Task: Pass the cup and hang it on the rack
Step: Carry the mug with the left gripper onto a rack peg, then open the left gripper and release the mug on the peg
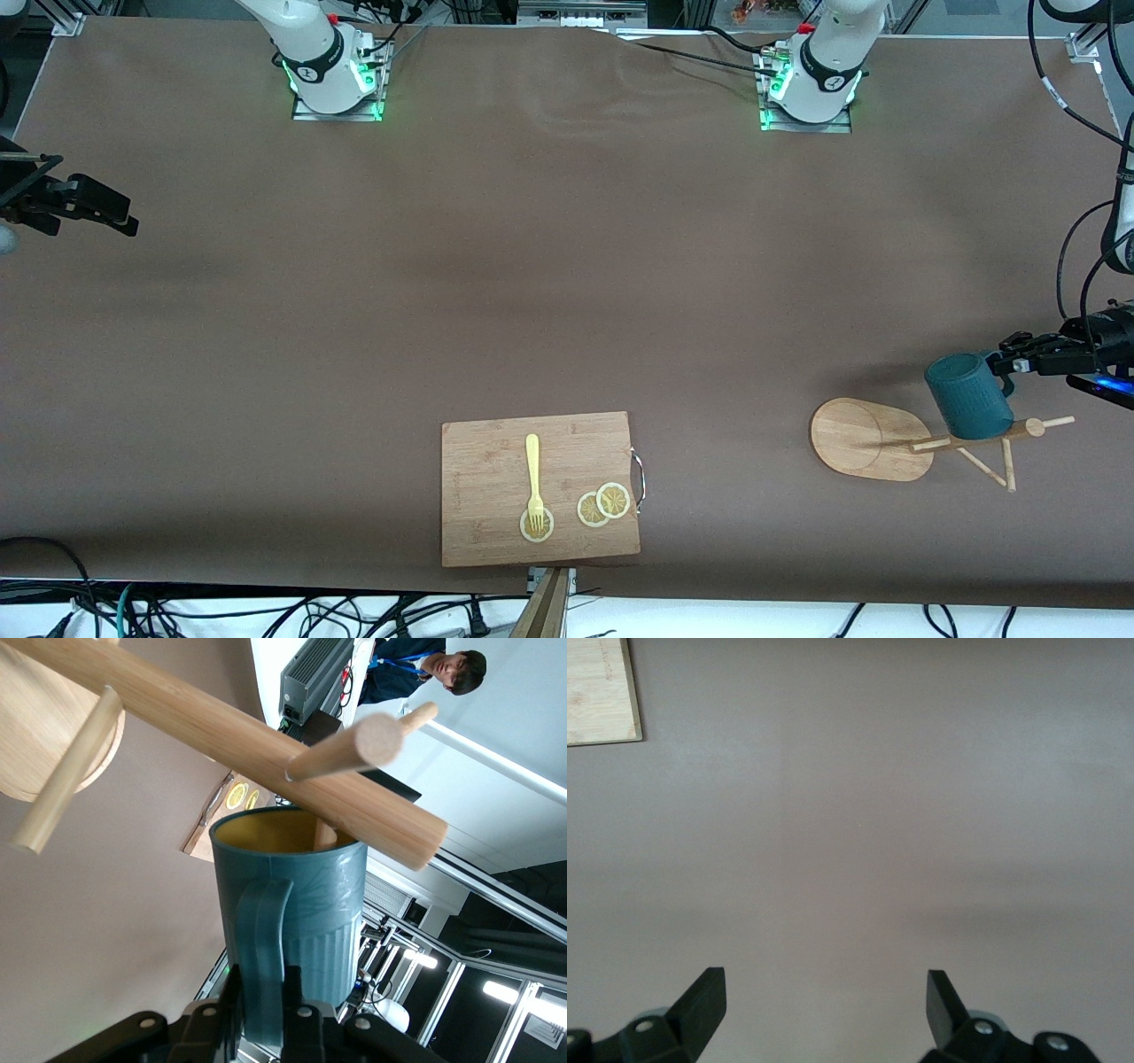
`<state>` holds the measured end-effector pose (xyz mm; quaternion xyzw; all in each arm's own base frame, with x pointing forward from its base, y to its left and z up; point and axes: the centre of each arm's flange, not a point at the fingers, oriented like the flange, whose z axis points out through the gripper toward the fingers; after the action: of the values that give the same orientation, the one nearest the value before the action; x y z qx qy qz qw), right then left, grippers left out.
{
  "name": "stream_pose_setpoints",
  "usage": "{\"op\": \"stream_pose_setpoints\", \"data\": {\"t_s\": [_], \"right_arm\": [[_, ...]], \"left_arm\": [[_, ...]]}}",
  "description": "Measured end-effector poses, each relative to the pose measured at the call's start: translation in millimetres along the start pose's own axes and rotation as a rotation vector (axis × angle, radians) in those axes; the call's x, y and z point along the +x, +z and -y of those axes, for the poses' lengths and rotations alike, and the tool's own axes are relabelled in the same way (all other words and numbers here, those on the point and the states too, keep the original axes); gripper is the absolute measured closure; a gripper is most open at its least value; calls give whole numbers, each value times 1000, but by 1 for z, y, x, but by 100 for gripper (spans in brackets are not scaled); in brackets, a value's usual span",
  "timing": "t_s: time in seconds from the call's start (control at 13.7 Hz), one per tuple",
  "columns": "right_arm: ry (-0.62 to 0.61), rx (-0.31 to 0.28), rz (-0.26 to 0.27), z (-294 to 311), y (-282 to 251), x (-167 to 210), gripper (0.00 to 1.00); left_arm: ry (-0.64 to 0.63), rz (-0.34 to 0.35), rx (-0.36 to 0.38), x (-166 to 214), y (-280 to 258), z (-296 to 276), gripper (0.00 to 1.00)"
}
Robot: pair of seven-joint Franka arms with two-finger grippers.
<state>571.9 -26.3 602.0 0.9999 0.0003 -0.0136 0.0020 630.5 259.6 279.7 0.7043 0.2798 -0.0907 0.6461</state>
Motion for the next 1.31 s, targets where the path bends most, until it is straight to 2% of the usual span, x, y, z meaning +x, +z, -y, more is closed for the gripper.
{"op": "stream_pose_setpoints", "data": {"t_s": [0.36,0.44,0.58,0.73,0.95,1.02,1.31], "right_arm": [[0,0,0,0,0,0,0],[0,0,0,0,0,0,0],[0,0,0,0,0,0,0],[0,0,0,0,0,0,0],[0,0,0,0,0,0,0],[0,0,0,0,0,0,0],[1,0,0,0,0,0,0]], "left_arm": [[-31,3,-6,4,-1,4,80],[-36,-1,-5,4,-2,4,75],[-40,-14,-3,5,-7,6,56],[-39,-26,39,5,-16,8,33],[-1,-43,221,2,-33,1,4],[18,-49,297,-1,-39,-5,0],[101,-49,621,-22,-35,-44,0]]}}
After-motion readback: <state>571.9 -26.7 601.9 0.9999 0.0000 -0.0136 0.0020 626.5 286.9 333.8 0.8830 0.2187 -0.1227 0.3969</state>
